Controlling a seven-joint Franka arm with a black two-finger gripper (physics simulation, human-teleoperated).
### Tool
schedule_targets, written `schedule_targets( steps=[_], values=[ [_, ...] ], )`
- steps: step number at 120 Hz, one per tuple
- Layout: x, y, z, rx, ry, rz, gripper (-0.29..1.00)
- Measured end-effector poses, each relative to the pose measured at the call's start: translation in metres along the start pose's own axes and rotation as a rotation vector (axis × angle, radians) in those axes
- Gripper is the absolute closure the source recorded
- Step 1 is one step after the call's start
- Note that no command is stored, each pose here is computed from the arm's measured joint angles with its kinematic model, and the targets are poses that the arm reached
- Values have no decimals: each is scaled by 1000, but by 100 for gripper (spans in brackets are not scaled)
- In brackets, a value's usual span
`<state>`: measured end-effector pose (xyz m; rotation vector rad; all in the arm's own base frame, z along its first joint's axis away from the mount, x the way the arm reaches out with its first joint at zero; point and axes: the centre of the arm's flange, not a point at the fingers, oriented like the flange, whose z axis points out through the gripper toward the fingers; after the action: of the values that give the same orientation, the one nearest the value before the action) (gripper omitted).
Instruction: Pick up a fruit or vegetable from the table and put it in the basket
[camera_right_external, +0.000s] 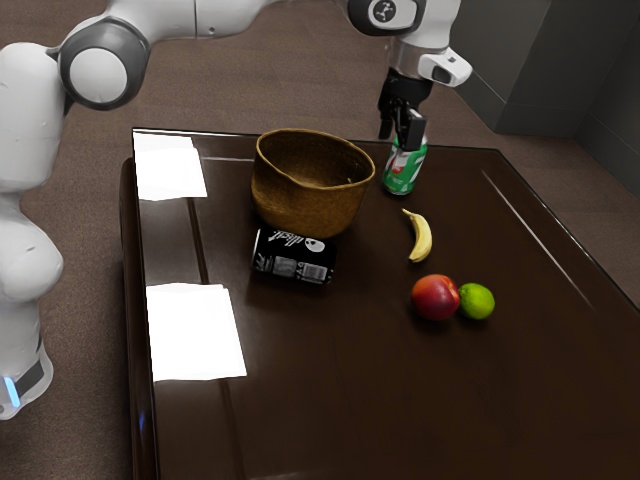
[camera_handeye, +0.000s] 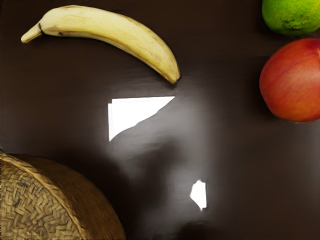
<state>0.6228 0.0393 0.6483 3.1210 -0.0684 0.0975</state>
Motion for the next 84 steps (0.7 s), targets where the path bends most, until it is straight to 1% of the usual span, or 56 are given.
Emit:
schedule_targets(
  steps=[4,8,14,18,34,42,50,58,66,74,84],
  values=[
    [0,0,0,1,-1,-1,0],
    [-2,2,-5,19,5,2,0],
    [-2,50,-14,73,27,94,0],
    [0,67,-12,91,30,141,0],
    [17,64,8,140,41,199,0],
    [35,62,36,115,47,223,0],
    [56,75,64,72,74,264,0],
    [71,102,73,30,122,308,0],
    [87,142,85,-31,158,354,0],
    [101,168,108,-49,165,369,0],
    [112,177,137,-67,152,369,0]
  ],
)
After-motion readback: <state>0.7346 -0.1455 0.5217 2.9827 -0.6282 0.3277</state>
